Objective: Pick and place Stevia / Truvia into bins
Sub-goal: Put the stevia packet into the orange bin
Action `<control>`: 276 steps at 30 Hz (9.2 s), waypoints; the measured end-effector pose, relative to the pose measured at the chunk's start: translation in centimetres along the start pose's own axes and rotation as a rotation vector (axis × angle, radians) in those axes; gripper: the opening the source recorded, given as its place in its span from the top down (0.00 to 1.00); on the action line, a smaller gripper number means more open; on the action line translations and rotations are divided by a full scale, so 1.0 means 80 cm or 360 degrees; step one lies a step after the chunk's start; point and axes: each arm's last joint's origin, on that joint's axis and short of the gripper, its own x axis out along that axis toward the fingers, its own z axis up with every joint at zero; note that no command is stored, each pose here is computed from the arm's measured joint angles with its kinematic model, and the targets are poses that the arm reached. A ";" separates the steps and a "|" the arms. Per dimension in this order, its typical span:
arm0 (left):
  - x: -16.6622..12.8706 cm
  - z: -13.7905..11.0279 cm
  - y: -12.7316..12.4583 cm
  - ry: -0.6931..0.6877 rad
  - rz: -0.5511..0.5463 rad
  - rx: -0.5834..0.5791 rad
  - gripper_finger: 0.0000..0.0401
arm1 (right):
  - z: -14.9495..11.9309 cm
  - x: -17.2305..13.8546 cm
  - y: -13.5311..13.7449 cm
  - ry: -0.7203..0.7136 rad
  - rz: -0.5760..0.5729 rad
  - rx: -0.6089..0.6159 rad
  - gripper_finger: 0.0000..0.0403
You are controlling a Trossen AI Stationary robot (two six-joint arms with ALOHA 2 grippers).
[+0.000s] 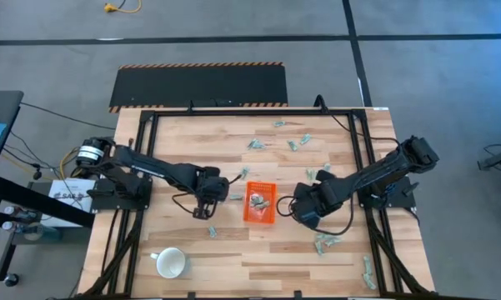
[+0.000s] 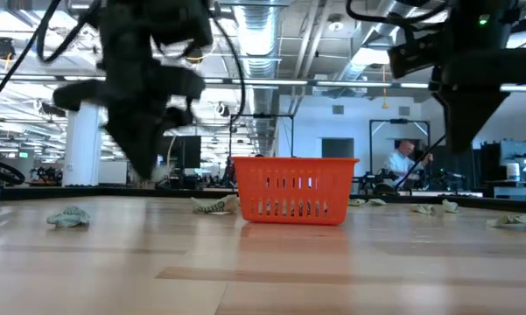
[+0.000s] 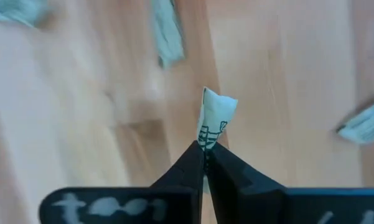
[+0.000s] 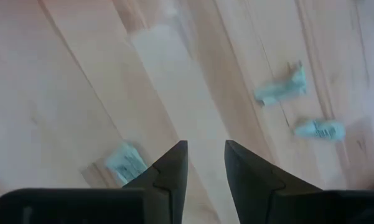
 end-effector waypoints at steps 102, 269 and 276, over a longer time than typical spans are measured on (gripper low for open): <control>-0.035 0.032 0.040 -0.0299 -0.0361 -0.0147 0.61 | -0.044 0.080 0.025 0.0209 0.0233 -0.0146 0.84; -0.031 0.030 0.002 -0.0524 -0.0289 0.0246 0.61 | 0.166 -0.033 0.046 -0.0529 0.0213 -0.0612 0.99; -0.031 0.032 0.002 -0.0546 -0.0263 0.0217 0.61 | 0.181 -0.022 0.032 -0.0493 0.0303 -0.0586 0.92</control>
